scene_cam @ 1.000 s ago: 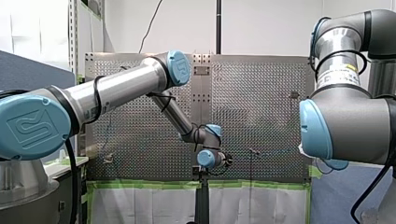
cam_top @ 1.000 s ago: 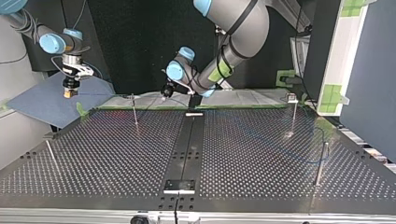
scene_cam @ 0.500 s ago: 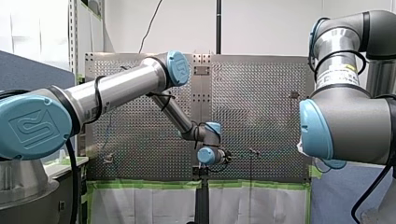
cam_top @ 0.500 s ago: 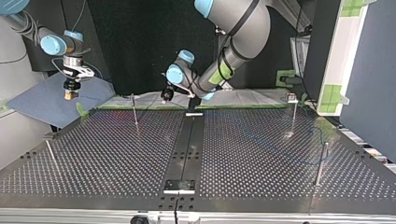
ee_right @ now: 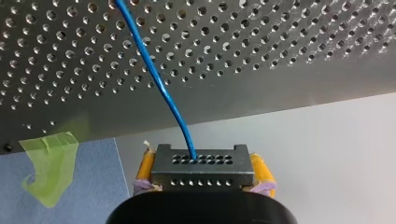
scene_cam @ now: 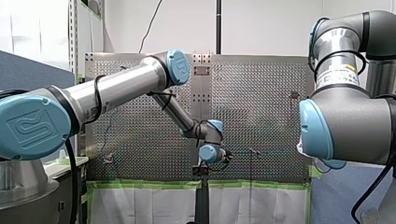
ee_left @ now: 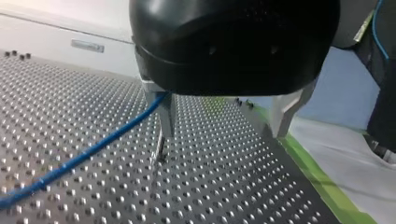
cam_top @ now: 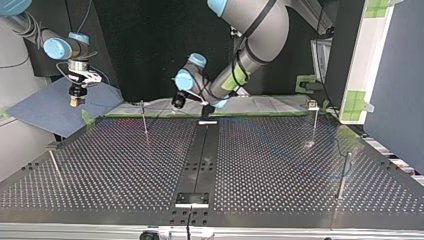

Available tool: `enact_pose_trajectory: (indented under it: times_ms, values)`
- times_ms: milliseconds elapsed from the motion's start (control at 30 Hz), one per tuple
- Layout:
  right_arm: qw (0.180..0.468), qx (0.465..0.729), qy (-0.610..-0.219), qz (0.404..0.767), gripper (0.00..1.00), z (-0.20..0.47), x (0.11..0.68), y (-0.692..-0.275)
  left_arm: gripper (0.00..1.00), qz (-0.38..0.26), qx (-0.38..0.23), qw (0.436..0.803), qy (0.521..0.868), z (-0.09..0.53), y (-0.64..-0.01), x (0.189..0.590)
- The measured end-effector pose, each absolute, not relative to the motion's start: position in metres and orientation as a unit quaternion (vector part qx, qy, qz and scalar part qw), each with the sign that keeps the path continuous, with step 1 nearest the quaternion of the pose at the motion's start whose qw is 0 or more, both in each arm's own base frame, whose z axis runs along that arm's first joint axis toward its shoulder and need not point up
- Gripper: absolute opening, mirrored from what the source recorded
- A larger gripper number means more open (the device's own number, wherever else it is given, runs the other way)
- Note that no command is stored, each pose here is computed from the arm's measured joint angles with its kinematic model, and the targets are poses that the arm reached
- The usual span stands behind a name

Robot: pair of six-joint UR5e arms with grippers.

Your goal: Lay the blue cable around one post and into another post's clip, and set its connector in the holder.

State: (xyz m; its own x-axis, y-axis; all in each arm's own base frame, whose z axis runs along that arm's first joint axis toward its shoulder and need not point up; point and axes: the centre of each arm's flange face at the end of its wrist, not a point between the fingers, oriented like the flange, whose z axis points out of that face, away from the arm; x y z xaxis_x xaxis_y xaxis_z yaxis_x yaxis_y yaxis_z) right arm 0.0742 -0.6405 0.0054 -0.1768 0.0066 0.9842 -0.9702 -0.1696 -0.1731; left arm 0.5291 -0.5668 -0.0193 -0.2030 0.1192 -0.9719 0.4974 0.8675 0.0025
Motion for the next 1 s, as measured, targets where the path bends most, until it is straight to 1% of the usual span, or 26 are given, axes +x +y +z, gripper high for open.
enact_pose_trajectory:
  times_ms: [167, 400, 667, 1000]
  values:
    - [0.409, 0.495, -0.486, 0.593, 0.0, 0.006, 0.08, -0.64, 1.0, -0.161, 0.233, 0.592, 0.754, -0.004, -0.577, 0.519]
    - [0.394, 0.508, -0.474, 0.602, 0.0, 0.005, 0.09, -0.638, 1.0, -0.157, 0.277, 0.57, 0.757, 0.001, -0.585, 0.495]
    - [0.387, 0.513, -0.473, 0.603, 0.0, 0.003, 0.095, -0.636, 1.0, -0.163, 0.287, 0.573, 0.75, 0.013, -0.582, 0.479]
    - [0.375, 0.52, -0.469, 0.607, 0.0, 0.002, 0.103, -0.634, 1.0, -0.176, 0.313, 0.547, 0.757, -0.006, -0.583, 0.44]
